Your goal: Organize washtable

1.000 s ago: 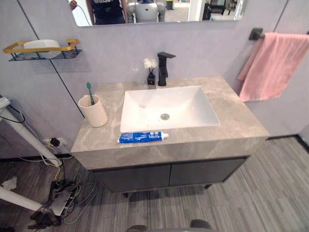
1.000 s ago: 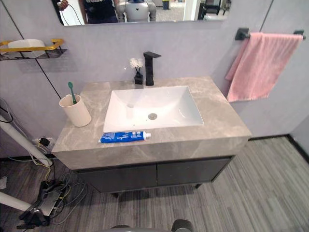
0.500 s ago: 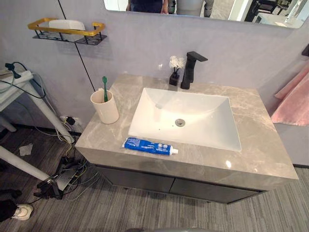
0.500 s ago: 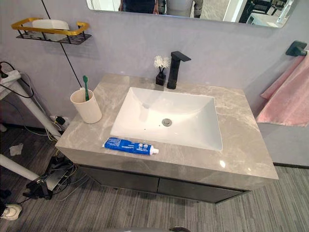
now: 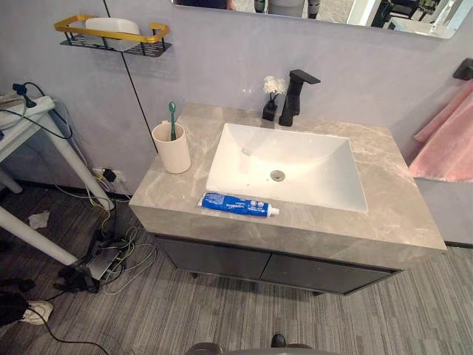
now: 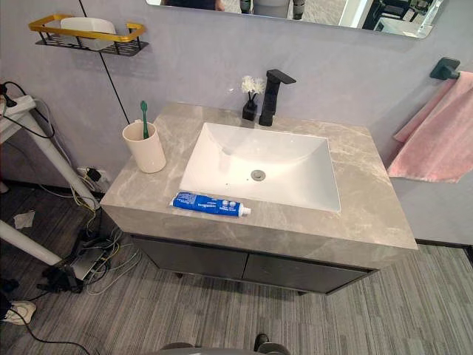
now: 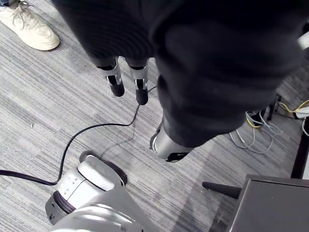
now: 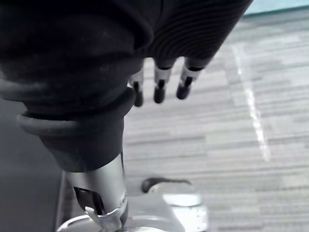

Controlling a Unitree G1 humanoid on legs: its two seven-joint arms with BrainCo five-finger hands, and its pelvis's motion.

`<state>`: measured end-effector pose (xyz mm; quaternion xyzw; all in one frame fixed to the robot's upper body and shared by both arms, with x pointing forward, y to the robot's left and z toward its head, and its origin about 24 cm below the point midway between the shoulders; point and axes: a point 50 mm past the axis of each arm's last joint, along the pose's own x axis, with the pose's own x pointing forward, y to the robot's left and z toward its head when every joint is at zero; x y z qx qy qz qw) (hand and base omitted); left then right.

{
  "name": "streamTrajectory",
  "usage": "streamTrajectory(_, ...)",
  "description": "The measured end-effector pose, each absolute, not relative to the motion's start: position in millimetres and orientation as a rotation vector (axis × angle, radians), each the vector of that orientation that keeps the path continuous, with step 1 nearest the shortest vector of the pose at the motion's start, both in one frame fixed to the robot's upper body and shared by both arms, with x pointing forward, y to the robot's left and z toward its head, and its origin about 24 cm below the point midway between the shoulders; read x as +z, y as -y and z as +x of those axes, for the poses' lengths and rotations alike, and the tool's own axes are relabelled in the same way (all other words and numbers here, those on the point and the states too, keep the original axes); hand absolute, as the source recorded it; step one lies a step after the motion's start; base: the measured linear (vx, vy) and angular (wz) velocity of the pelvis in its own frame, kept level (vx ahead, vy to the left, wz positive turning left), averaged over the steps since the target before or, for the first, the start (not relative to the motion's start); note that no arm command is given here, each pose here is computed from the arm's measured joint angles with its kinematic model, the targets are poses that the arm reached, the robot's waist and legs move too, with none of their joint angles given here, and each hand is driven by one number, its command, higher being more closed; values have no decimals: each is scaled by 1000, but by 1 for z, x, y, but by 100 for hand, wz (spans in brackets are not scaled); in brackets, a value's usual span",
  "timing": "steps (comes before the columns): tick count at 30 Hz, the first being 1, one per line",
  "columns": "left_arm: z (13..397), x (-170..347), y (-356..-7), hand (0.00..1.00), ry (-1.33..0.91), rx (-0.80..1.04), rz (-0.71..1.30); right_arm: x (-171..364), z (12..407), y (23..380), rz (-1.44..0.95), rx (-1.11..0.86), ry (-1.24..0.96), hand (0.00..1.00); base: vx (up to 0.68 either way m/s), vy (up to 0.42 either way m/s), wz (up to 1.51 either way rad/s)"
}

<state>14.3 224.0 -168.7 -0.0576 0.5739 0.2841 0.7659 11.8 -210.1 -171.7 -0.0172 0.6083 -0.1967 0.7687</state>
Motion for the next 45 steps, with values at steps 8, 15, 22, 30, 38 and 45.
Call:
streamTrajectory(8,17,-170,-220,0,-1281,487,-5,-172,7,209,56,-546,-1316,0,-20,115,-30)
streamTrajectory(15,16,-170,-222,0,-1295,424,8,-173,12,203,92,-549,-1315,0,77,20,-25)
streamTrajectory(22,17,-170,-221,0,-1292,451,-8,-173,11,205,66,-517,-1330,0,138,-23,15)
streamTrajectory(30,13,-171,-220,0,-1305,449,-39,-175,-6,207,128,-528,-1382,0,5,1,3)
streamTrajectory(38,21,-171,-221,0,-1288,423,-47,-172,8,224,394,-796,-1240,0,-3,-41,26)
streamTrajectory(45,23,-170,-225,0,-1268,464,-100,-148,44,291,504,-1067,-914,0,-12,-25,19)
